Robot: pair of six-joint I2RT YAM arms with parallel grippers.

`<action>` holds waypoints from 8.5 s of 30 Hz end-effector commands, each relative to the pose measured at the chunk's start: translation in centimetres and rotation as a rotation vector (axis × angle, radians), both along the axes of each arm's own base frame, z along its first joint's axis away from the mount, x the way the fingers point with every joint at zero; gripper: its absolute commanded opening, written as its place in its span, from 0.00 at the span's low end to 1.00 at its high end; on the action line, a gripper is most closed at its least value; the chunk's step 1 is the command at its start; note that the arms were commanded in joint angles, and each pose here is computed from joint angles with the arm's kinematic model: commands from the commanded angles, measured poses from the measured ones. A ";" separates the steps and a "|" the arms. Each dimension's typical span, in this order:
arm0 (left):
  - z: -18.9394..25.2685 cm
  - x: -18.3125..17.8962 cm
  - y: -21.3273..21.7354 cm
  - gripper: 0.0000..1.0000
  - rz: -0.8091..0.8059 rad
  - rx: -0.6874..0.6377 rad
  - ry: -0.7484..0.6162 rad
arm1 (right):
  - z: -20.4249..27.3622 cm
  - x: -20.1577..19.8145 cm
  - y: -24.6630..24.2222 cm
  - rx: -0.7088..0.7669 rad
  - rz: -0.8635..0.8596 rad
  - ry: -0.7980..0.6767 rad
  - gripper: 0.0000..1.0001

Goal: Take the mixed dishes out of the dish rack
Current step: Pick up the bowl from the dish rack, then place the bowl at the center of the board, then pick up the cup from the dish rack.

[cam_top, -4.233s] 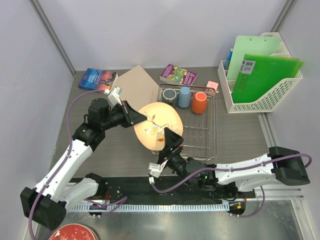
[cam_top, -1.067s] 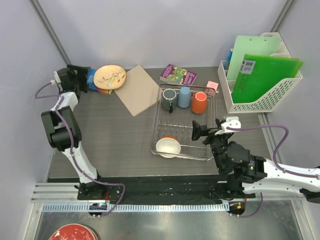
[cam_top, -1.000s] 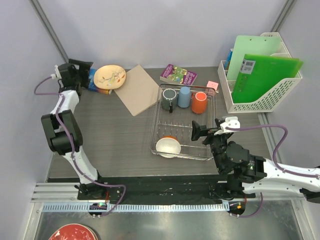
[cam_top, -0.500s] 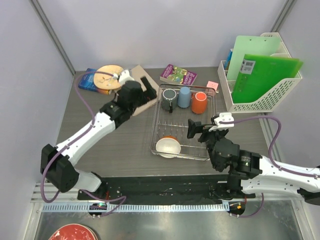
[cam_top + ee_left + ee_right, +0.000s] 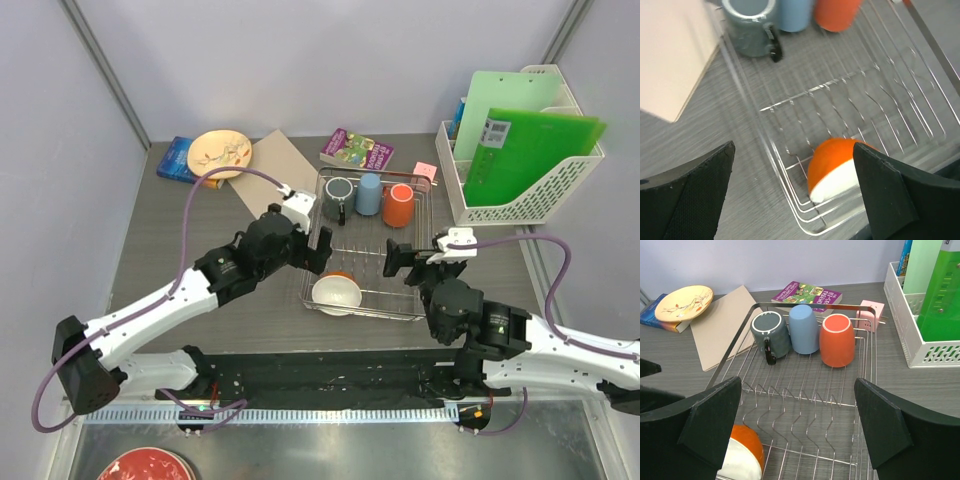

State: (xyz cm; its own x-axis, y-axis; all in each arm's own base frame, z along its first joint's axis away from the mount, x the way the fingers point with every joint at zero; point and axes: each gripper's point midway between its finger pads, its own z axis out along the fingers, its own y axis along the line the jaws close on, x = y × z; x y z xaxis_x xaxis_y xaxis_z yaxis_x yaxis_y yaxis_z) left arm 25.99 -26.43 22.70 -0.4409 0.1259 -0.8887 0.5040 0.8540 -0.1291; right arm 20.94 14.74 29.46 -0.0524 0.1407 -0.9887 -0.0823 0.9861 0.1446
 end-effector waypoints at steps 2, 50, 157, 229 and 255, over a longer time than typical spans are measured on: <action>-2.5 -3.3 -3.8 0.86 -0.465 0.172 -0.076 | -0.5 0.1 0.1 0.046 -0.010 0.003 1.00; -7.1 -3.5 -5.7 0.00 -0.492 0.306 -0.245 | -3.9 0.0 0.5 0.008 -0.018 0.053 1.00; -7.0 36.3 28.9 0.00 1.263 -0.581 0.416 | -3.1 -1.2 0.5 0.126 0.058 0.120 1.00; 2.5 12.6 -0.8 1.00 0.553 -0.166 0.018 | -0.4 0.2 -2.6 0.089 -0.120 0.011 1.00; -10.2 15.5 -7.1 0.66 0.709 -0.055 0.232 | -2.9 -0.6 -1.9 0.145 -0.041 0.079 1.00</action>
State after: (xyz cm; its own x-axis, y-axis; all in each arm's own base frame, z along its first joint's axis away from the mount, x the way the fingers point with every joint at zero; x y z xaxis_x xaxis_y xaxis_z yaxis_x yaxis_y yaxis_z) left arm 40.29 -34.35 13.14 -0.6155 -0.2723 -0.7396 -0.1328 0.9608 -0.2432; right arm 20.37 12.82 26.46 -0.1180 0.2418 -0.9631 -0.0316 0.9685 0.2470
